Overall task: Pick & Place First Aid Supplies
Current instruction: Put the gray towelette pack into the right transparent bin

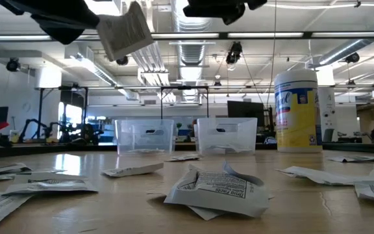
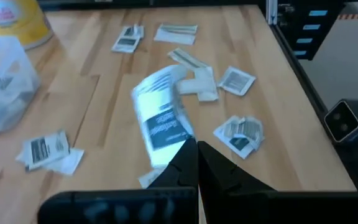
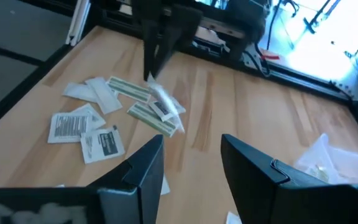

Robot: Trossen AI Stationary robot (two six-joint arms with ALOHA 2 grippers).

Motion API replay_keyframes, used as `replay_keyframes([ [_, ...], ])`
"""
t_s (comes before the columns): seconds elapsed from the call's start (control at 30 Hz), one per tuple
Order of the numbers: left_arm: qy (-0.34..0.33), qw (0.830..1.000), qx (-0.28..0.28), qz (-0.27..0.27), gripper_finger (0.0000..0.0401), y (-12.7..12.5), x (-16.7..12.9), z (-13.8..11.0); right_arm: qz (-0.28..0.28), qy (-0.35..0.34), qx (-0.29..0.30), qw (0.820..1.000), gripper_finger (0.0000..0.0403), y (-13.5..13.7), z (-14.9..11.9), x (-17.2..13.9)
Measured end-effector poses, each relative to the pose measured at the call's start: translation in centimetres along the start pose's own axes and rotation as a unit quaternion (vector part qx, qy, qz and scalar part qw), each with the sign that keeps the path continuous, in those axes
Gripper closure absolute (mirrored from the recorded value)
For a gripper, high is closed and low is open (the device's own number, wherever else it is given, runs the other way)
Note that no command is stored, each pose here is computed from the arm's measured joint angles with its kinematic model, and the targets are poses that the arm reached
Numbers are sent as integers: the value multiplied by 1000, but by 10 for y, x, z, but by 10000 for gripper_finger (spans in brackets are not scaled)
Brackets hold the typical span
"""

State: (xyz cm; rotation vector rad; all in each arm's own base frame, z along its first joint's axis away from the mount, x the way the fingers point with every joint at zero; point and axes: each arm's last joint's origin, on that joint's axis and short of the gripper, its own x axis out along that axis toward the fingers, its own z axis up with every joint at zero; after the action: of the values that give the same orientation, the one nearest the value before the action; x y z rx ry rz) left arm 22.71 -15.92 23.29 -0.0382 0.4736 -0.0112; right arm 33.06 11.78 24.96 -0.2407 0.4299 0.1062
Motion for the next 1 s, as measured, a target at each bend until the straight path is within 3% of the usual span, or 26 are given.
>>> replay_keyframes([
  [1.0, -69, 996, 57, 1, 401, 19, 13, 24, 18, -33, -63, 997, 239, 3, 6, -1],
])
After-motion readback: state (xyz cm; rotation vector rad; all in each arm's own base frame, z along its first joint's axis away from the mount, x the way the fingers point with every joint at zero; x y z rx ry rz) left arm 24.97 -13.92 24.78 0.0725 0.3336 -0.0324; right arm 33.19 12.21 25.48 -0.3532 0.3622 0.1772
